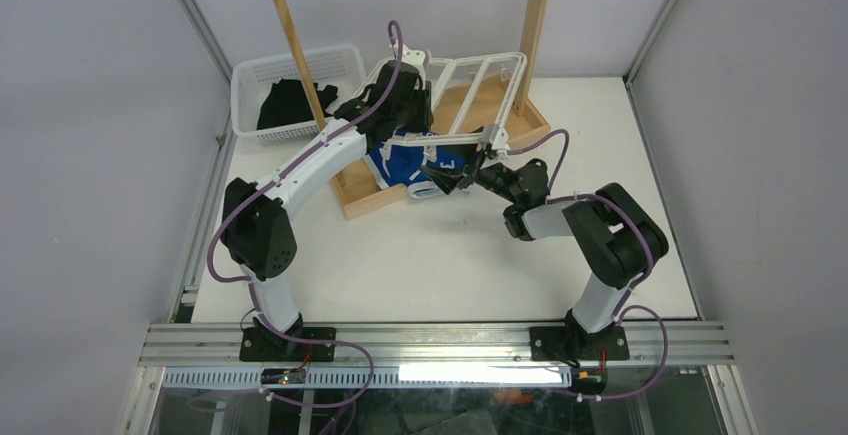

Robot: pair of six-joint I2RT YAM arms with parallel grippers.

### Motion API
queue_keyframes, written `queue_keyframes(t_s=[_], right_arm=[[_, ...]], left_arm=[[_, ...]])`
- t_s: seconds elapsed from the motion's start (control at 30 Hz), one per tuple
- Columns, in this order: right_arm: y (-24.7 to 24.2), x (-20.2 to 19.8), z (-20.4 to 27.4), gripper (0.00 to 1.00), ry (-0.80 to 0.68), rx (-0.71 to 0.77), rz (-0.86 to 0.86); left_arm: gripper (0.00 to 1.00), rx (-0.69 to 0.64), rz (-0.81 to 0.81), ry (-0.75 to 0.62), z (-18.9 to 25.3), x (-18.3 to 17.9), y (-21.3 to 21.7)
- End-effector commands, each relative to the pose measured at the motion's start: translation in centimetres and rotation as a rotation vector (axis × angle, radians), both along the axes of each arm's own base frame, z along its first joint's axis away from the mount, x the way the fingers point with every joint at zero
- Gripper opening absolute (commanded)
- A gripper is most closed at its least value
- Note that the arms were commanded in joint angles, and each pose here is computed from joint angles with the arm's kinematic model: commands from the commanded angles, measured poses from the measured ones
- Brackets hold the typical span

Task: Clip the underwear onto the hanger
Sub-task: Clamp the underwear onto the hanger.

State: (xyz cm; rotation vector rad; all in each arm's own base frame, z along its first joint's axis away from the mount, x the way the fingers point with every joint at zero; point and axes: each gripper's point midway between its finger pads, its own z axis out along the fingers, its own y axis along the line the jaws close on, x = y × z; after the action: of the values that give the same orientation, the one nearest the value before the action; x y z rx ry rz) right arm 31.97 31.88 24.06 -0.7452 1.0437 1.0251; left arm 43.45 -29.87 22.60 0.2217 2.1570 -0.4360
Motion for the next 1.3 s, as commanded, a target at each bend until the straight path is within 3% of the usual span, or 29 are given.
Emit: queue_keyframes(t_s=[0.0,0.4,0.6,0.83,1.07,1.27], right_arm=[[-0.5,-0.1,5.3,0.69,-0.148,0.117,-0.036],[0.3,-0.1,6.1,0.64,-0.168,0.136,-0.043],[0.3,0.1,6.0,0.55,-0.165,0.139,-0.052],[0.0,0.2,5.5,0.35,-0.151,0.135,-0.069],[-0.8,0.2,3.9,0.01,-0.067,0.141,-0.105],[-1.9,-0.6,0.8,0.00,0.058,0.131,-0.142]], left_arm=[[0.00,-0.141,-0.022,-0.230,9.6,0.0,-0.4],[0.00,-0.144,-0.022,-0.230,9.6,0.1,-0.5],[0.00,-0.144,-0.019,-0.232,9.7,0.1,-0.4],[0.00,-0.142,-0.015,-0.232,9.6,0.1,-0.4],[0.00,-0.131,-0.021,-0.207,8.2,0.5,-0.8],[0.00,-0.132,-0.037,-0.173,6.2,0.8,-1.6]])
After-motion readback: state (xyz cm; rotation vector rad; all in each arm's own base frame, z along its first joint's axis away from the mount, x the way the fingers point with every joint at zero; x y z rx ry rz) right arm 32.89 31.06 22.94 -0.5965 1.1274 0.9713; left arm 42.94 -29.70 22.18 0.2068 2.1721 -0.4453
